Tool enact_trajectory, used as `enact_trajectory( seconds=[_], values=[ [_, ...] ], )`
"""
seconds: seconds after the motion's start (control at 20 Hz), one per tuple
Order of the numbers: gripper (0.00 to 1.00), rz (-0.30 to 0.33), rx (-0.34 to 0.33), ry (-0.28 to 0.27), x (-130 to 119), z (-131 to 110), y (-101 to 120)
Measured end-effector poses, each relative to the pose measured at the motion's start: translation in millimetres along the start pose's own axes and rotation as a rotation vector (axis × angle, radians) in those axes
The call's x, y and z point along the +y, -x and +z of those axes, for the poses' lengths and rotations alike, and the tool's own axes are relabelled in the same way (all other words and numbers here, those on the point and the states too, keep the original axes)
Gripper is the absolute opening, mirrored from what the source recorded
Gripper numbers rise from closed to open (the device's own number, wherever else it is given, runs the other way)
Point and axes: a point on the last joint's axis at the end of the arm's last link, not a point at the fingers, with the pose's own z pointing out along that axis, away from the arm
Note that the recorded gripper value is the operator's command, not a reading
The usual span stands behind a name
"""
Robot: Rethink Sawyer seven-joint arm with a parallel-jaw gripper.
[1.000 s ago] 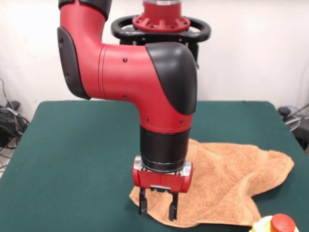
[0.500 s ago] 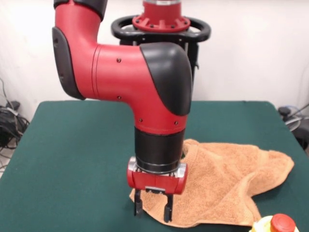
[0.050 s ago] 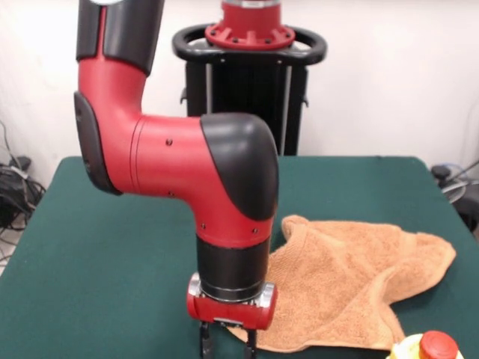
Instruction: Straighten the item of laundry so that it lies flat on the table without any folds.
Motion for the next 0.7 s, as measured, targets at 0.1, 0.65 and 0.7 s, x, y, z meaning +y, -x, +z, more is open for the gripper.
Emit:
enact_trajectory(
  seconds=[0.1,0.65,0.7],
  values=[
    [1.0,0.0,-0.005,-0.002,0,0,7],
    [1.0,-0.002,0.055,-0.01,1,1,16],
    [1.0,-0.002,0.055,-0.011,1,1,16]
  ],
)
